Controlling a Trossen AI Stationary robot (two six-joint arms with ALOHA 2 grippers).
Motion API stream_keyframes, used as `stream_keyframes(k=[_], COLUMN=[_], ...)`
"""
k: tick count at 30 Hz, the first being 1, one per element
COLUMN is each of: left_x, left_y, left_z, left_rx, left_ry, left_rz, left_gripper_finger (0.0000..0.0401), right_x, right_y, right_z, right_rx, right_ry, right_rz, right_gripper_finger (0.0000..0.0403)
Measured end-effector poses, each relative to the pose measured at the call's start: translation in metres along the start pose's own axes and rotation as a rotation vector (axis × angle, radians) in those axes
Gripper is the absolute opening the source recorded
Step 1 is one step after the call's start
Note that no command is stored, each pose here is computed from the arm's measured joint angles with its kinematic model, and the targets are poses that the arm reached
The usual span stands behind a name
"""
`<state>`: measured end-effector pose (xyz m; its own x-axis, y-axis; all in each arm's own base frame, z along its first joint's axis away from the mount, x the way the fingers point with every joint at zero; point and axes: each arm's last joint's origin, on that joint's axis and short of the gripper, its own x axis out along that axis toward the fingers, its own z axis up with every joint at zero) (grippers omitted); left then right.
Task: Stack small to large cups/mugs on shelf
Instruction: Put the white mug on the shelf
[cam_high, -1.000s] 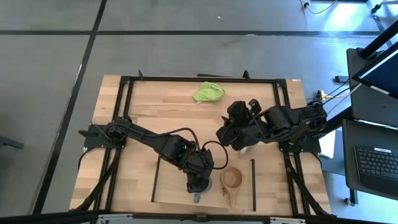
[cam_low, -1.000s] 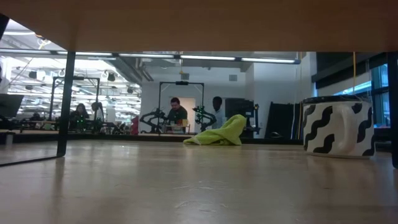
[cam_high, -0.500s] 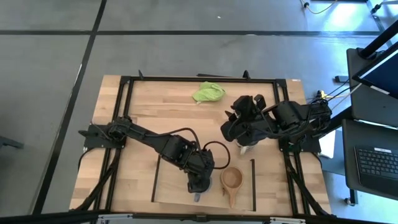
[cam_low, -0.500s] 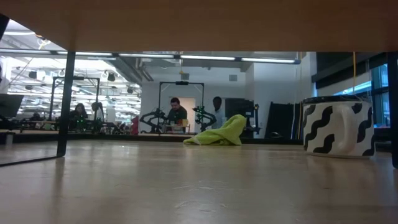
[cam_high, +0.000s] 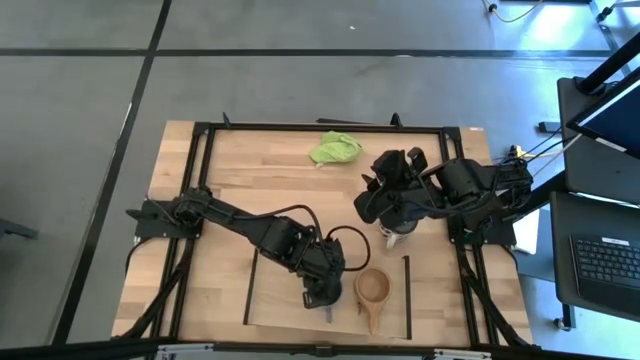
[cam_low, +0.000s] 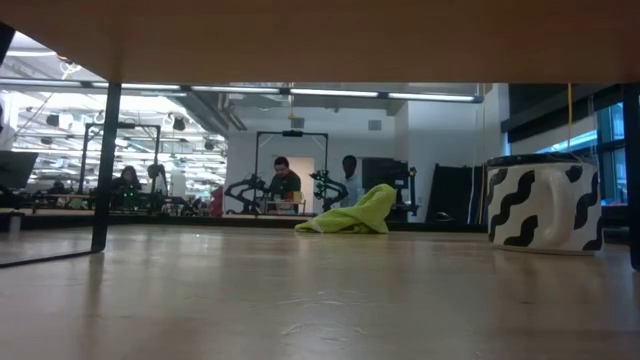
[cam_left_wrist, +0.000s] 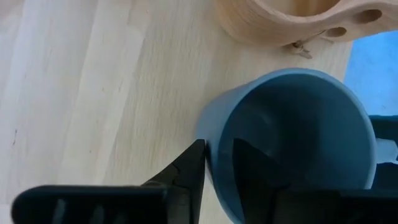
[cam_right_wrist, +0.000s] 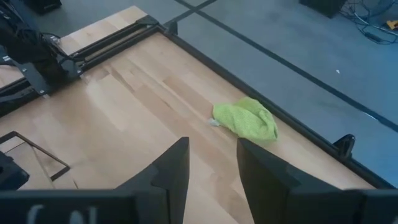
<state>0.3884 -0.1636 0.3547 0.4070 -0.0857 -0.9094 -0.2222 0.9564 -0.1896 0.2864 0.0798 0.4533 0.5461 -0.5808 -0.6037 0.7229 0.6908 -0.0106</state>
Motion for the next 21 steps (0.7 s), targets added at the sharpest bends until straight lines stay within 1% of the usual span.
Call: stream_keyframes(k=[3,5,7,9,13,16,19,21], left_x=[-0.006,-0.018,-0.035,-0.056,-0.097,-0.115,-0.120,-0.119], left_y=[-0.001,0.000,-0.001,0.000,0.010,0.022,0.033,0.036], left_z=[0.002,0.003,0.004,0.004,-0.004,-0.013,-0.019,-0.020], left_rx=[-0.002,-0.001,-0.002,0.018,0.068,0.074,0.065,0.072], left_ry=[-0.025,-0.067,-0.137,-0.225,-0.363,-0.388,-0.347,-0.329], left_rz=[-0.019,-0.046,-0.092,-0.112,-0.053,0.033,0.118,0.141], left_gripper_finger=[0.0076,0.0077,0.0078,0.0076,0.0075,0.0074,0.0074,0.0074], right_x=[0.000,-0.002,-0.005,-0.010,-0.025,-0.031,-0.030,-0.027], right_y=[0.000,-0.001,-0.003,-0.008,-0.029,-0.050,-0.069,-0.081], right_z=[0.000,0.001,0.004,0.008,0.017,0.019,0.015,0.007], right_rx=[-0.016,-0.017,-0.020,-0.019,-0.002,0.053,0.094,0.108], right_ry=[0.000,-0.003,-0.011,-0.025,-0.054,-0.019,0.027,0.070], right_rz=[0.000,0.004,0.014,0.026,0.052,0.083,0.084,0.071], right_gripper_finger=[0.0136,0.0136,0.0136,0.0136,0.0135,0.0125,0.0092,0.0059])
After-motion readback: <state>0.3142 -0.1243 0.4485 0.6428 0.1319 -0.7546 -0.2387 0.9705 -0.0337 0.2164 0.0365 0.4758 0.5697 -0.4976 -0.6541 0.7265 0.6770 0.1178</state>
